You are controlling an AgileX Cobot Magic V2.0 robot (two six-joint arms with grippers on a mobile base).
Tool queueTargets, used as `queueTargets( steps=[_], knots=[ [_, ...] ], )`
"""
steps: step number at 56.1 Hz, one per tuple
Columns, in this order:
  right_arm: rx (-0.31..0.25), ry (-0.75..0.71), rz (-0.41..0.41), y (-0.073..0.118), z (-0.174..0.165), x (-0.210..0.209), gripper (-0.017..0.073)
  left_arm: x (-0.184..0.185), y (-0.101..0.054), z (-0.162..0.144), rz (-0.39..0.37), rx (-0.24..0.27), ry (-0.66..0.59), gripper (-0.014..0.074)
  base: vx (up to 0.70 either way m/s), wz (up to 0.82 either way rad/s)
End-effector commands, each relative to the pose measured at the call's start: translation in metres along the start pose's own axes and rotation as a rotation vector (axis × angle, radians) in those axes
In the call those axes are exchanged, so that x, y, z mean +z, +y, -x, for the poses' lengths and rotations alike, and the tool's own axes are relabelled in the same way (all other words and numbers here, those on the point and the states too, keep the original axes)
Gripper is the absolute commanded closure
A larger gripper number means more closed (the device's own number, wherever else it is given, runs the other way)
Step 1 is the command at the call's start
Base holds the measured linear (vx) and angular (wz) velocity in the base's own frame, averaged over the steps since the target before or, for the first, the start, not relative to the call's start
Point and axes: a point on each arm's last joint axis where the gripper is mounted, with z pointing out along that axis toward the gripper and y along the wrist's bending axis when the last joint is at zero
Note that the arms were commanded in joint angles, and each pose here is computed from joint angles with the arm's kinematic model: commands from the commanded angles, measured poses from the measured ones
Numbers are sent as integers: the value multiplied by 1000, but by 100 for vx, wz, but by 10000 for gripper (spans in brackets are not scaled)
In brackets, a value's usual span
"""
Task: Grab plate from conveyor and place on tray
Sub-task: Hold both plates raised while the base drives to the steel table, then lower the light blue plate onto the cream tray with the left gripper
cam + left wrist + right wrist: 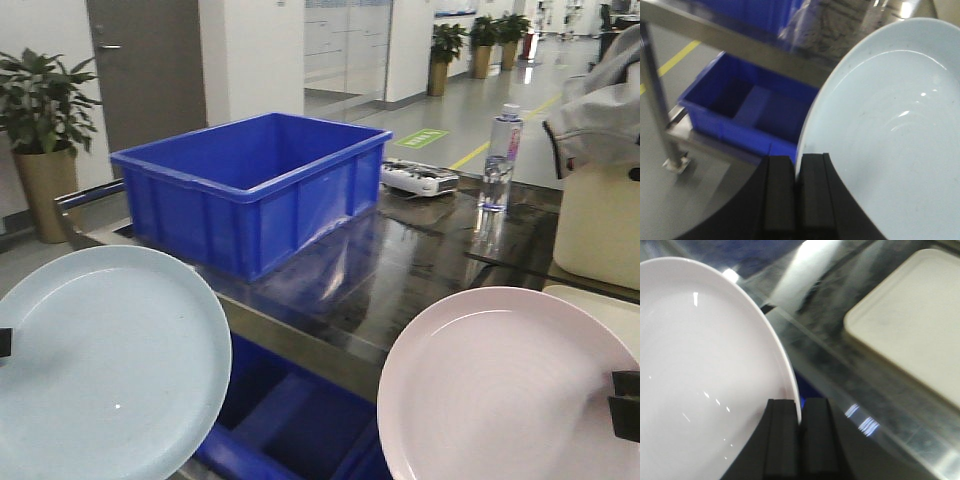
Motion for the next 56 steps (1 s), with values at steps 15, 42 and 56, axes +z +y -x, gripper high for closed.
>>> queueTargets(
  steps=[15, 42, 56],
  knots=[
    [-7, -113, -4, -1, 13, -9, 568, -9, -6, 14, -10, -16, -100, 591, 32, -64],
    [-7, -113, -4, -1, 13, -9, 568, -8, -6, 14, -10, -16, -99, 591, 24, -70],
    [-7, -113, -4, -1, 13, -9, 568, -8, -6, 14, -9, -16, -100, 591, 10, -36]
  ],
)
